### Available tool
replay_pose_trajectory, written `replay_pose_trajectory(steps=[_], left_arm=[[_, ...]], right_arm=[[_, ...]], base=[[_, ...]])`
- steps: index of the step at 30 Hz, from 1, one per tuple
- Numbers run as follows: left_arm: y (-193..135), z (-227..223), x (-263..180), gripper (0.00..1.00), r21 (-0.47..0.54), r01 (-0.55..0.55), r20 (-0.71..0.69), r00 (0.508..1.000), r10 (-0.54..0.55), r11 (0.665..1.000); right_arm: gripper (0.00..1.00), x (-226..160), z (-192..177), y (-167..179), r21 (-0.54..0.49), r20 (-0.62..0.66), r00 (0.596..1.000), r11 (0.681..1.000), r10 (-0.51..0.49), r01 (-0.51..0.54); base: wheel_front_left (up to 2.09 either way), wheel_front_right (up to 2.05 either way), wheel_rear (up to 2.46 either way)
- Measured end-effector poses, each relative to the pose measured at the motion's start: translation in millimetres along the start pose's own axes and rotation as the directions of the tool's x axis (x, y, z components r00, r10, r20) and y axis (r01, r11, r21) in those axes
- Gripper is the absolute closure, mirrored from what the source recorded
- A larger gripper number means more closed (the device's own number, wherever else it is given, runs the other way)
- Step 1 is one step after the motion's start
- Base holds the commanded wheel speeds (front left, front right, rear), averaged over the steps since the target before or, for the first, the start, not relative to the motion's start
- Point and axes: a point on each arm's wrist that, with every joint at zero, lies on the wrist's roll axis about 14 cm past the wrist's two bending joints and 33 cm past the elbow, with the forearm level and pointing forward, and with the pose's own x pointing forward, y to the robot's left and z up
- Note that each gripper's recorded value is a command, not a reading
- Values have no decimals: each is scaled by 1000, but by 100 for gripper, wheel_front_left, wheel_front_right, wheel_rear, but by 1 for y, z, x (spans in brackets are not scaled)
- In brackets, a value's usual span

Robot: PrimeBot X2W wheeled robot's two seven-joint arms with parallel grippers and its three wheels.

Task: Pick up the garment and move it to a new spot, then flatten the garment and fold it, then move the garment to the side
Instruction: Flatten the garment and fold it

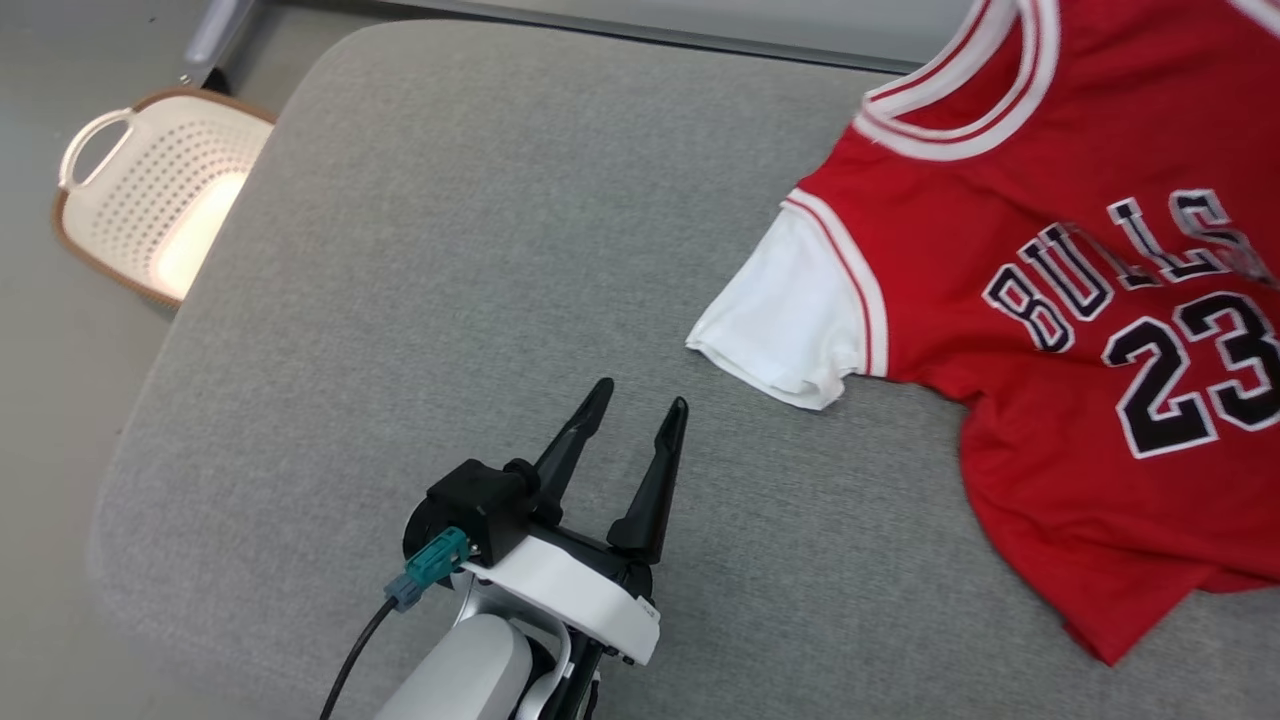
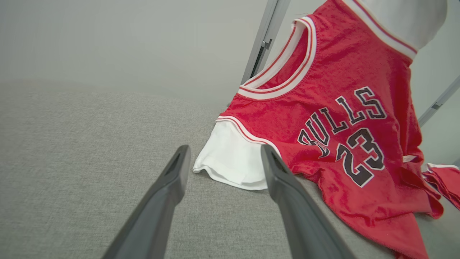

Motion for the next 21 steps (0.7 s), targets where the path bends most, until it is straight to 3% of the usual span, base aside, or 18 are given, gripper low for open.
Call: replay_pose_trajectory(steps=[4, 8, 9, 10, 11, 16, 21], left_arm=[[11, -5, -5, 0, -10, -48, -22, 999, 48, 999], [25, -5, -11, 0, -16, -106, -26, 994, 106, 994], [28, -5, -13, 0, -17, -120, -28, 992, 120, 993], [31, -6, -14, 0, -16, -134, -33, 990, 134, 991], [34, -10, -15, 0, -17, -147, -44, 988, 146, 989], [40, -15, -15, 0, -4, -167, -62, 984, 166, 986], [35, -15, -6, 0, 13, -141, -59, 988, 141, 990]], right_arm=[[100, 42, 8, -18, 1, 41, 998, 999, -43, 43], [100, 78, -4, -10, -1, 28, 999, 999, -39, 39], [78, 86, -11, -6, 12, 13, 999, 999, -37, 37], [30, 93, -16, 1, 17, 6, 1000, 1000, -26, 25], [0, 99, -24, 6, 29, -8, 1000, 999, -20, 20], [0, 109, -63, 29, 85, -94, 995, 996, 14, -6], [0, 90, -92, 31, 116, -157, 987, 993, 16, 2]], base=[[0, 0, 0], [0, 0, 0], [0, 0, 0], [0, 0, 0], [0, 0, 0], [0, 0, 0], [0, 0, 0]])
